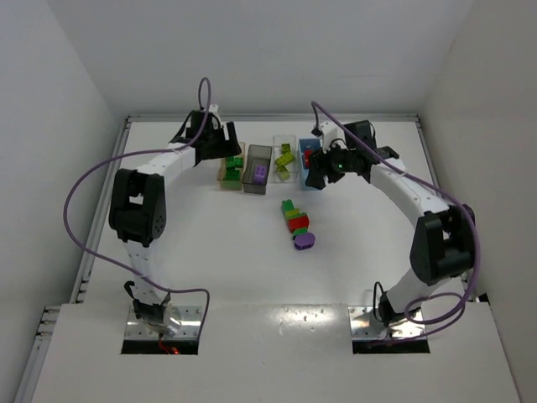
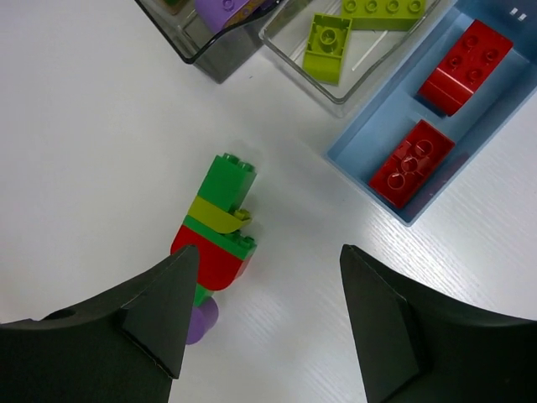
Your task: Sort the legos into containers by color
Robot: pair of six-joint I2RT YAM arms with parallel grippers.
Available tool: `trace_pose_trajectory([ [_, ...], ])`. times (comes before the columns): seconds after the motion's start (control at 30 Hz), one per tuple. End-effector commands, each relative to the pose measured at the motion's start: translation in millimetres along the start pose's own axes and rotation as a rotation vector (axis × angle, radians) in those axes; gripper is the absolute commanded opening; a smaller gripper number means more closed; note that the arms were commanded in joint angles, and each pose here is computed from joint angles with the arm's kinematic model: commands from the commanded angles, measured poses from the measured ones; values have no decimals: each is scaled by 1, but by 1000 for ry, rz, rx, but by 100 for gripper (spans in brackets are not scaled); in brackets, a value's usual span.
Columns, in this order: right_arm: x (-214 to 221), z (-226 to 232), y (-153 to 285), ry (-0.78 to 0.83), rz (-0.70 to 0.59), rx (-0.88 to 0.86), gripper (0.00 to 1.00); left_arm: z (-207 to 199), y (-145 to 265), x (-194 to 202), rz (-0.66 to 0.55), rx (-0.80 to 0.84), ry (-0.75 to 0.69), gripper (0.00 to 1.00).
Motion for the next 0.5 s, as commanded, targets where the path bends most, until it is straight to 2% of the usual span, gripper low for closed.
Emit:
trace_pose_trajectory([
  [0.0, -17, 16, 1, 38, -51, 4, 69, -32, 46, -36, -165, 77, -65, 82],
  [0.17, -12, 43, -30, 36, 66, -16, 68, -52, 109, -48, -273, 116, -90, 82],
  [0.27, -7, 57, -45, 12, 131, -2, 68, -48, 127, -44, -257, 55, -93, 83],
  [0.47, 13, 56, -76, -90, 240, 116, 63, -26, 156, -36, -296, -41, -102, 83],
])
Point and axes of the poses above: each gripper's point midway between its finger pads, its own y axis back along the fingers, its own z axis along the line the jaws close on, x = y × z, the point moved 9 cm from there along y, back along the fingers, and after that the axes turned 5 degrees about -y, right-handed, at the moved point
